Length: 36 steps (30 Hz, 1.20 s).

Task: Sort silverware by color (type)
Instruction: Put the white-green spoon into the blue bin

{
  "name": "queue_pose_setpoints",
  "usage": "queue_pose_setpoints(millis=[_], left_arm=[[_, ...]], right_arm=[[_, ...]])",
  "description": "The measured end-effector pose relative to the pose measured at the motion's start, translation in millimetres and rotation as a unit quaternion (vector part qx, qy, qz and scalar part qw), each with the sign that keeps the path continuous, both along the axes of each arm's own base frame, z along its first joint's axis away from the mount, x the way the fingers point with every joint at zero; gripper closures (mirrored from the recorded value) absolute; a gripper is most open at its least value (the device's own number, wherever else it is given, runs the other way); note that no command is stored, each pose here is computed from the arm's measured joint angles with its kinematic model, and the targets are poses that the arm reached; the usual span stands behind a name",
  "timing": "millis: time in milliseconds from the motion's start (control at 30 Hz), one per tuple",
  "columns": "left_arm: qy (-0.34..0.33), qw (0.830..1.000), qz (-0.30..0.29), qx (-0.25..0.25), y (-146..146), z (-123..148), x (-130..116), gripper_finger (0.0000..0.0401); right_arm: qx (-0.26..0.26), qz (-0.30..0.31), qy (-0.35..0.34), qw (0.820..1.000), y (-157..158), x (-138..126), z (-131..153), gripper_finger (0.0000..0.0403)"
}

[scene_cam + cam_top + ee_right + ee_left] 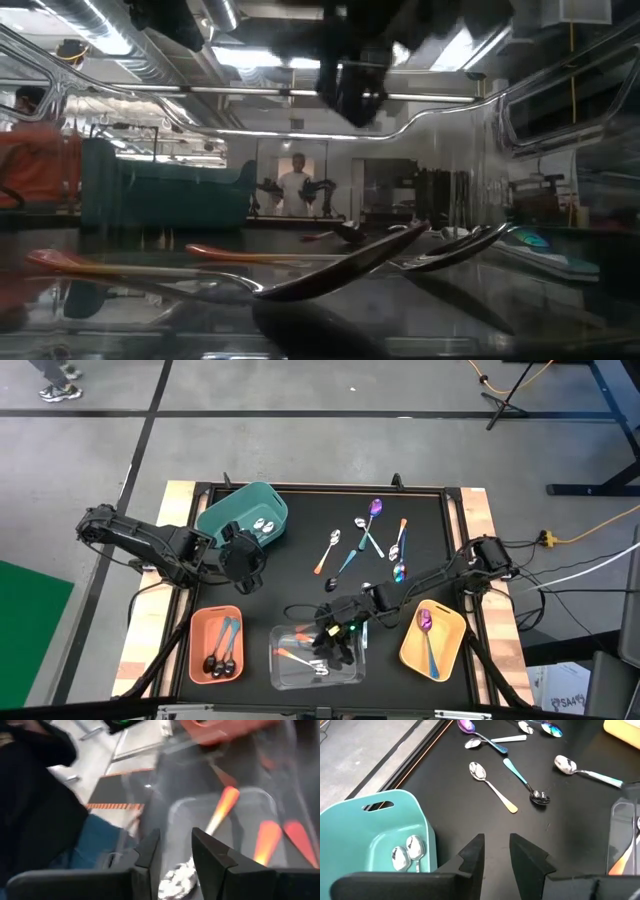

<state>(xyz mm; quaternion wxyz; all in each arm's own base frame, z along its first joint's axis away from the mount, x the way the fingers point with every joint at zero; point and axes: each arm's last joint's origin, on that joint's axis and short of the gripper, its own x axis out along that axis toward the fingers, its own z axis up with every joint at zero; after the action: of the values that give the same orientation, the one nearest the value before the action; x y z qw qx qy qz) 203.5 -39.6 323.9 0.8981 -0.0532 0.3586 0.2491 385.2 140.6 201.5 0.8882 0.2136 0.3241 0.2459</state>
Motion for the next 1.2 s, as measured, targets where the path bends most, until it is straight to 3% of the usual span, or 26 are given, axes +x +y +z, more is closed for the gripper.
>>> queue_pose_setpoints(millis=[167,333,533,700,833,1033,1200], left_arm=[[-0.002,1.0,0.0,0.0,0.0,0.2,0.1,0.0316],[-0.002,1.0,0.0,-0.001,0.0,0.3,0.3,0.0316],[0.002,1.0,-0.007,0.006,0.0,0.3,0.2,0.0316],[0.004,1.0,-0.01,0.009,0.0,0.3,0.2,0.0316],[0.004,1.0,-0.01,0.009,0.0,0.3,0.2,0.0316],[0.005,1.0,-0.01,0.01,0.1,0.2,0.1,0.0316],[0.008,1.0,-0.011,0.01,0.1,-0.1,-0.3,0.0316]], right_arm=[[-0.022,0.035,0.003,0.999,-0.3,-2.2,29.0,0.0306],[-0.122,0.046,0.069,0.989,-11.6,-13.1,54.8,0.0307],[-0.274,0.099,0.138,0.947,-21.8,-32.0,77.9,0.0307],[-0.35,0.17,0.203,0.898,-36.0,-51.7,77.7,0.0307],[-0.367,0.214,0.243,0.872,-56.1,-62.9,79.7,0.0307],[-0.337,0.264,0.217,0.877,-82.6,-64.5,86.5,0.0307],[-0.322,0.281,0.246,0.87,-102.0,-70.9,82.5,0.0307]])
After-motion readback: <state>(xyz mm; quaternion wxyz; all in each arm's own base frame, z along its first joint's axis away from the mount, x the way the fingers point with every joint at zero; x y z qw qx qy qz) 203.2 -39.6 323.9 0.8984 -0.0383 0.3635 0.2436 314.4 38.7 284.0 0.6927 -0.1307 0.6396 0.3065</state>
